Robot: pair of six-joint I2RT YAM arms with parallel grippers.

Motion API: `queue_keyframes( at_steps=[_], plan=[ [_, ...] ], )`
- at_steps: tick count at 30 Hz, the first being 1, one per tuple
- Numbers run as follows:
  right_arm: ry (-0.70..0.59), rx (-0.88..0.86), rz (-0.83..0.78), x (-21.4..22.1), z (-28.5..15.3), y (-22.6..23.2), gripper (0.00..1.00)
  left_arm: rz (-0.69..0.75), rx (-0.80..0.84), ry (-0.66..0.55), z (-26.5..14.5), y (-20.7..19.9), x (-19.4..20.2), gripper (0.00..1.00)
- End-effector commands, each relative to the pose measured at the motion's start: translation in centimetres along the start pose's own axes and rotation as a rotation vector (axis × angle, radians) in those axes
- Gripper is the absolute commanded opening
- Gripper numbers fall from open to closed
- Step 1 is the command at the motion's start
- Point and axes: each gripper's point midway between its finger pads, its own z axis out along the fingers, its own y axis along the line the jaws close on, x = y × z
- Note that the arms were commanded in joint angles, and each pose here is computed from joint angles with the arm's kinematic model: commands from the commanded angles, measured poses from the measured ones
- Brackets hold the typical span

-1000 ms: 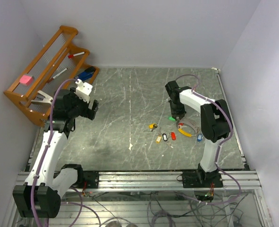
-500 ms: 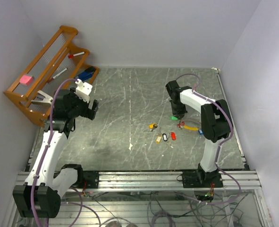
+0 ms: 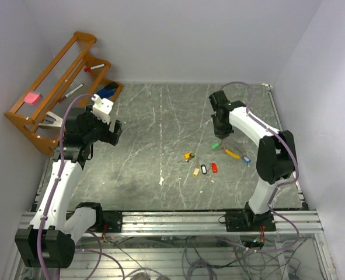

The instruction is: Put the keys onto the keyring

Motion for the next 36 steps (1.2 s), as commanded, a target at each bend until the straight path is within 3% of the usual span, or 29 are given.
queue_keyframes(
  at_steps=[1, 12, 18, 24, 29, 33, 36],
  plan=[
    [-0.161, -0.173, -0.010, -3.7, -5.9, 2.3, 0.00, -0.021, 0.054, -0.063, -0.2, -0.9, -2.8, 0.98],
    [-0.331, -0.507, -0.105, -6.9, -14.1, 9.4, 0.00, -0.064, 0.123, -0.107, 0.6, -2.0, -5.3, 0.99],
    [-0.364, -0.692, -0.182, -6.8, -16.7, 14.6, 0.00, -0.190, 0.134, -0.124, 1.3, -2.3, -6.0, 1.00],
    [-0.378, -0.806, -0.226, -6.0, -18.4, 17.9, 0.00, -0.280, 0.259, -0.151, 1.9, -4.6, -6.6, 0.99],
    [-0.390, -0.838, -0.231, -5.8, -19.1, 18.6, 0.00, -0.229, 0.248, -0.134, 2.4, -4.7, -5.8, 0.99],
    [-0.340, -0.760, -0.257, -4.7, -16.4, 18.2, 0.00, -0.224, 0.205, -0.111, 2.5, -4.1, -5.0, 0.98],
    [-0.304, -0.705, -0.343, -2.8, -14.2, 19.2, 0.14, -0.256, 0.076, -0.075, 2.2, -2.0, -4.5, 0.97]
  ],
)
